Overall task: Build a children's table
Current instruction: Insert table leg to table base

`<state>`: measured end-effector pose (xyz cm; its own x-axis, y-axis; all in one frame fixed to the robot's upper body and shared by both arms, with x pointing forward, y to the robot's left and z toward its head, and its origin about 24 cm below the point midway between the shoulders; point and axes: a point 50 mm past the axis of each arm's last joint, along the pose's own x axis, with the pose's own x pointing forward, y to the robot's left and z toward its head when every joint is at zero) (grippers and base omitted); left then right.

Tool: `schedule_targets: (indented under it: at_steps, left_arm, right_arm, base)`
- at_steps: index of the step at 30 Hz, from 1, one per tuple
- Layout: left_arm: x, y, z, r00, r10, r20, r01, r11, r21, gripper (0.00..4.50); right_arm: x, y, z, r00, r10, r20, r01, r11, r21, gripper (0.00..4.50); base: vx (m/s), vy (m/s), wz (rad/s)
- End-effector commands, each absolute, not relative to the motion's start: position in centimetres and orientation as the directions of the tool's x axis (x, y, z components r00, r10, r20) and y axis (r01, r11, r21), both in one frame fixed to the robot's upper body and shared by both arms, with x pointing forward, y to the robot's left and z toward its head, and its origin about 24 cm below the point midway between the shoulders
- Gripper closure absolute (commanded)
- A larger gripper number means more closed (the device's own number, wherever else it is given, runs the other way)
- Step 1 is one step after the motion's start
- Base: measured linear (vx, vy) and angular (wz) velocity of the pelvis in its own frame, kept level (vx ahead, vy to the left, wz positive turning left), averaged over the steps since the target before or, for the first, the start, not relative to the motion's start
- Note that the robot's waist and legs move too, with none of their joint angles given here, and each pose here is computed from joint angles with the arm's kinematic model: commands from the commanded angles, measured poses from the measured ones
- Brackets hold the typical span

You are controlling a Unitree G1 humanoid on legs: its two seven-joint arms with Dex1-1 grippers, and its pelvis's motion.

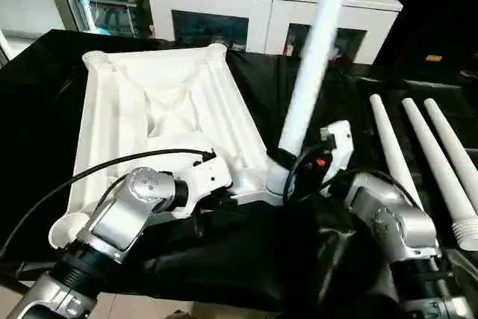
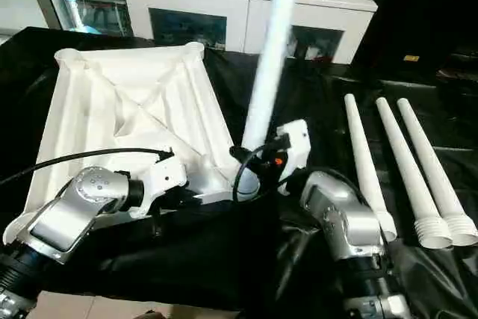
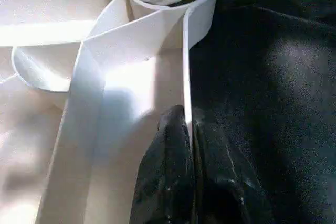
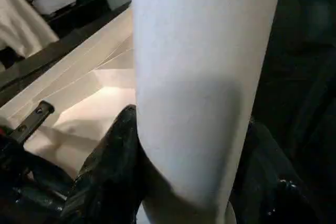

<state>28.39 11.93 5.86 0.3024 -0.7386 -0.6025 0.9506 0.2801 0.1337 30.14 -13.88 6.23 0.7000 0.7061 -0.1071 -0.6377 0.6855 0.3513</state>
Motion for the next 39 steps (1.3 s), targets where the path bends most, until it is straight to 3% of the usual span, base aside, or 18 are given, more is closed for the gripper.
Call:
schedule_targets:
  at_steps: [1,18,30,39]
  left_arm:
    - [28.4,11.1,5.6,0.303,-0.763,-0.571,0.949,0.297,0.107,4.5]
    - [29.4,10.8,6.2,0.36,-0.755,-0.548,0.927,0.353,0.122,4.5]
    - [29.5,10.7,6.2,0.366,-0.754,-0.546,0.925,0.36,0.122,4.5]
    - [29.5,10.7,6.2,0.365,-0.754,-0.546,0.925,0.359,0.124,4.5]
  right_arm:
    - [29.5,-14.6,4.1,0.726,0.665,-0.172,-0.569,0.723,0.393,2.64]
    - [27.4,-14.3,1.9,0.785,0.618,-0.051,-0.58,0.76,0.293,2.64]
    - [26.4,-14.4,0.8,0.791,0.61,-0.042,-0.586,0.776,0.235,2.64]
    - [25.7,-13.5,-1.1,0.69,0.692,-0.214,-0.663,0.722,0.196,2.64]
  base:
    - [0.0,0.0,0.0]
    - [0.0,0.0,0.0]
    - [0.0,0.0,0.0]
    - [0.0,0.0,0.0]
